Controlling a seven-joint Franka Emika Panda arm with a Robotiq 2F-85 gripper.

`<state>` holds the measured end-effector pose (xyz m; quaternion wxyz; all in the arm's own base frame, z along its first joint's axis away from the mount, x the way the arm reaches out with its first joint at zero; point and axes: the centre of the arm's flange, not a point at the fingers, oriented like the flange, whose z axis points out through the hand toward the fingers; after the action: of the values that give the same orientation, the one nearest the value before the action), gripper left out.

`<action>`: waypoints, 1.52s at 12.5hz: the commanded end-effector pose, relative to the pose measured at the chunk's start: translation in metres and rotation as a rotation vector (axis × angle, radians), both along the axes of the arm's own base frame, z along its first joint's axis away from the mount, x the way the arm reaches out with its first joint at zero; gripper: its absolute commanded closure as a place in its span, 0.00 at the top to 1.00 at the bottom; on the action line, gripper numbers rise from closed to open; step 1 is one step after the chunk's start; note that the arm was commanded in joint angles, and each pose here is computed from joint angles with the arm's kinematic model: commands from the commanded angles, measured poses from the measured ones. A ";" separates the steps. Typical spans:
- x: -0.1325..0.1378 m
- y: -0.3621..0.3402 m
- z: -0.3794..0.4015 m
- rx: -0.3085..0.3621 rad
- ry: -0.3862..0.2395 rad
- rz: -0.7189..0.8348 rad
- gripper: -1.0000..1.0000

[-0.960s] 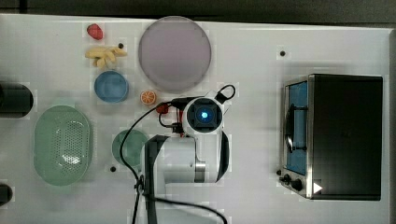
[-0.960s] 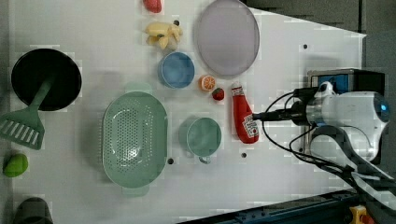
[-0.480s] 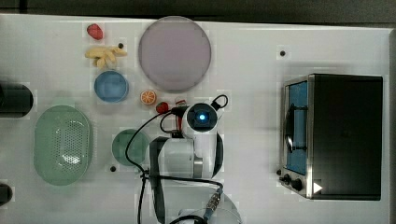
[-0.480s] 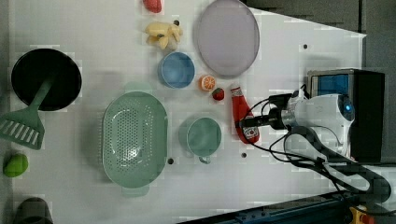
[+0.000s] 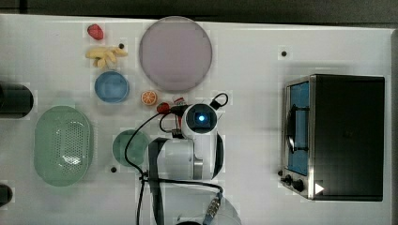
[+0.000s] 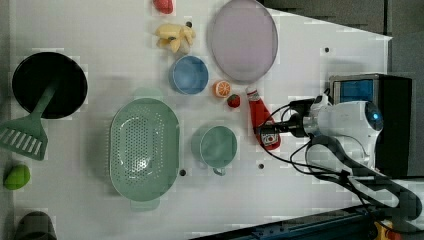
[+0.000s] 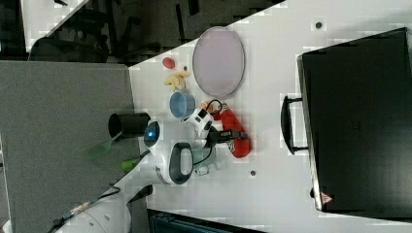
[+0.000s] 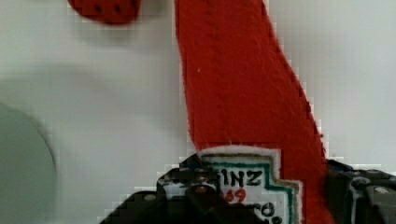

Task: Pick Ketchup from the table and place it in strainer.

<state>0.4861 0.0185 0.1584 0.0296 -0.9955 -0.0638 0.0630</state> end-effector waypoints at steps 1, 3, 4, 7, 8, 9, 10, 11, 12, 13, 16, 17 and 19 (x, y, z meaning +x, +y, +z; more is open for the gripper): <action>0.021 -0.003 0.062 -0.009 -0.068 0.034 0.62; 0.025 -0.001 0.111 -0.020 -0.049 0.035 0.62; 0.027 0.001 0.140 -0.026 -0.044 0.032 0.62; 0.027 0.015 0.224 -0.047 0.009 0.017 0.62; 0.026 0.025 0.245 -0.055 0.029 -0.003 0.62; 0.025 0.039 0.262 -0.061 0.033 -0.023 0.62; 0.025 0.055 0.274 -0.065 0.024 -0.028 0.62; 0.025 0.075 0.281 -0.063 0.011 -0.014 0.62; 0.023 0.095 0.283 -0.061 0.005 0.000 0.62; 0.019 0.115 0.283 -0.066 0.004 -0.006 0.62; -0.001 0.181 0.275 -0.094 0.009 -0.069 0.62; -0.008 0.204 0.272 -0.095 0.000 -0.082 0.62; -0.019 0.247 0.261 -0.079 -0.022 -0.101 0.62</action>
<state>0.4758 0.2455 0.4132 -0.0056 -0.9959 -0.0644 0.0627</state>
